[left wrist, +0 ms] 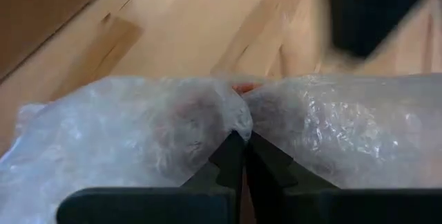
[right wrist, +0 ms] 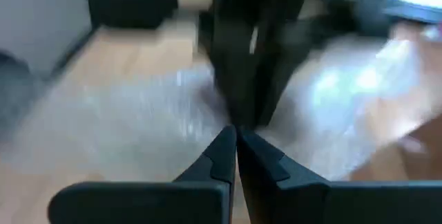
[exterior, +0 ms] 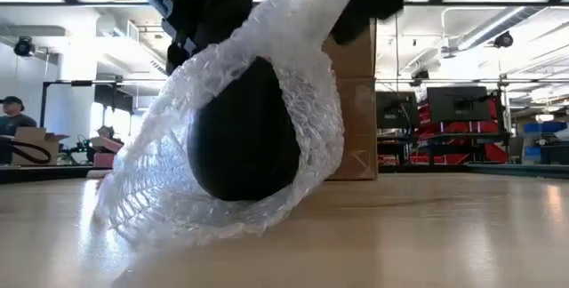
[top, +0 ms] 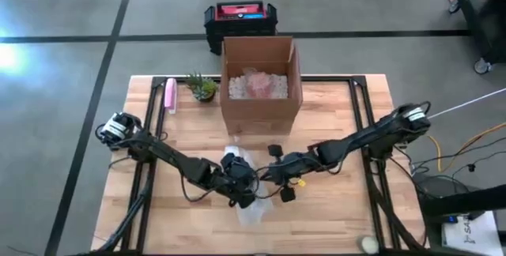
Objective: Wrap mug
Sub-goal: Wrap the black mug with the bubble wrap
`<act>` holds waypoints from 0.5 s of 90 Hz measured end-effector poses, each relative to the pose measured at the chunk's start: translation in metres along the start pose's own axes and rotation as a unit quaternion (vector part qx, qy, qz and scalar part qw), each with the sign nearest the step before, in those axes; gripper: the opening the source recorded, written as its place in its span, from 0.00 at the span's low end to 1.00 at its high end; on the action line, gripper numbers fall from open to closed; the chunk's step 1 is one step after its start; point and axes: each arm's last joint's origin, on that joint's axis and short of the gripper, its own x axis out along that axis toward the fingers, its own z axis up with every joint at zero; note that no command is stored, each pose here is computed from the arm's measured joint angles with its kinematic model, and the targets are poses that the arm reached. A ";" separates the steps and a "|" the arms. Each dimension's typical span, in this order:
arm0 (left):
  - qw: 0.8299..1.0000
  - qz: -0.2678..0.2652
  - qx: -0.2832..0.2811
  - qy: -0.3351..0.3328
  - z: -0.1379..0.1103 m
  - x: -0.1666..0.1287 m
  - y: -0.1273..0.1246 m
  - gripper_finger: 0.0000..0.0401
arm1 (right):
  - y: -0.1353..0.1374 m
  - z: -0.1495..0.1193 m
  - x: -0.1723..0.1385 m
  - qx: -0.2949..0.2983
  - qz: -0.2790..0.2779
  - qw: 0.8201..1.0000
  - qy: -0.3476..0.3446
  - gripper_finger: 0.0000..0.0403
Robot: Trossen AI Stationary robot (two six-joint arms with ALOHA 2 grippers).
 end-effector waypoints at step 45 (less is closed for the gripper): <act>0.998 -0.052 0.002 0.029 0.039 -0.055 -0.006 0.33 | 0.001 0.003 0.028 -0.010 0.004 0.998 0.055 0.00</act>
